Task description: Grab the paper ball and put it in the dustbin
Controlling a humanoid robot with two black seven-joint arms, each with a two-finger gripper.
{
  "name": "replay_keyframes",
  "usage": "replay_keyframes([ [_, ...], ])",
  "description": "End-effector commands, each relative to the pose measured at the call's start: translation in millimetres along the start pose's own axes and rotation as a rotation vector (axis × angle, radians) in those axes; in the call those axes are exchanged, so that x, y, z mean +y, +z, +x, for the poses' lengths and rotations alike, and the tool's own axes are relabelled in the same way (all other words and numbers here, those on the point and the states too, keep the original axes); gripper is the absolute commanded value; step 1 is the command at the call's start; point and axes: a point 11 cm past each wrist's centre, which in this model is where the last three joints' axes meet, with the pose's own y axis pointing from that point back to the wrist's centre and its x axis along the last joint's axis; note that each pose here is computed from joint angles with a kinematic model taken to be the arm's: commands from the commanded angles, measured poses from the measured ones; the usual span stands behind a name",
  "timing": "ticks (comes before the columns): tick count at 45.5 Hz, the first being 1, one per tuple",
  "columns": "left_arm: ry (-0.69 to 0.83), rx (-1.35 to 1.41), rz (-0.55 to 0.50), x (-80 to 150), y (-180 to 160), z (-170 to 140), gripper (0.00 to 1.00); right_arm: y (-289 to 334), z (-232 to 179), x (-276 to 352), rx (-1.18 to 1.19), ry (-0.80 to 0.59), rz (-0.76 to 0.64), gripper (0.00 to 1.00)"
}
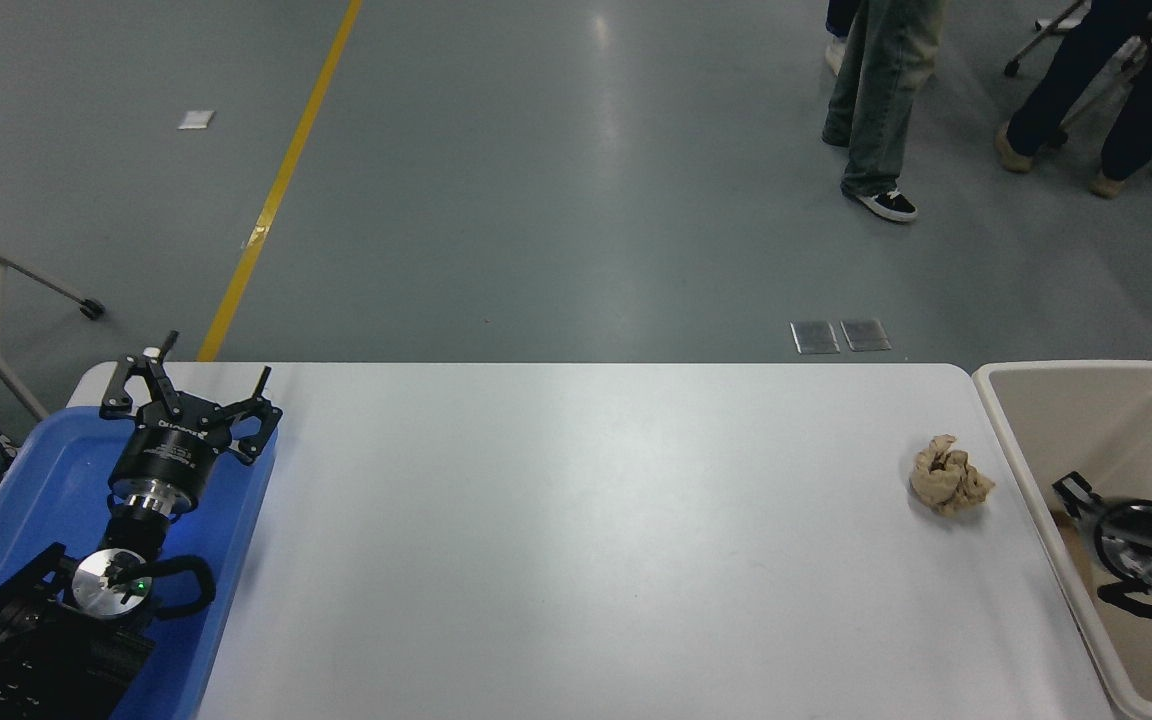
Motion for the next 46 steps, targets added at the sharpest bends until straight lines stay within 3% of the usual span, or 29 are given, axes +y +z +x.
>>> replay_keyframes([
  [1, -0.002, -0.002, 0.003, -0.5, 0.2, -0.6, 0.99, -21.2, 20.9, 55.9, 0.178, -0.088, 0.012, 0.39],
  [3, -0.002, -0.002, 0.003, -0.5, 0.2, -0.6, 0.99, -25.1, 21.9, 65.2, 0.211, -0.101, 0.010, 0.58],
  [7, -0.002, -0.002, 0.003, -0.5, 0.2, -0.6, 0.99, -32.8, 18.1, 84.6, 0.250, -0.138, 0.015, 0.77],
  [9, -0.002, -0.002, 0.005, -0.5, 0.0, -0.6, 0.99, -38.3, 17.5, 95.6, 0.264, -0.160, 0.022, 0.99],
  [24, -0.002, -0.003, 0.003, -0.4, 1.0, -0.4, 0.99, -84.1, 16.7, 199.4, 0.503, -0.359, 0.029, 1.00],
  [33, 0.000, -0.003, 0.003, 0.2, 0.8, 0.2, 0.99, -121.5, 17.2, 263.3, 0.598, -0.518, 0.101, 1.00],
  [46, 0.000, -0.003, 0.002, 0.2, 1.0, 0.2, 0.99, -177.5, 17.0, 345.2, 0.746, -0.589, 0.296, 1.00],
])
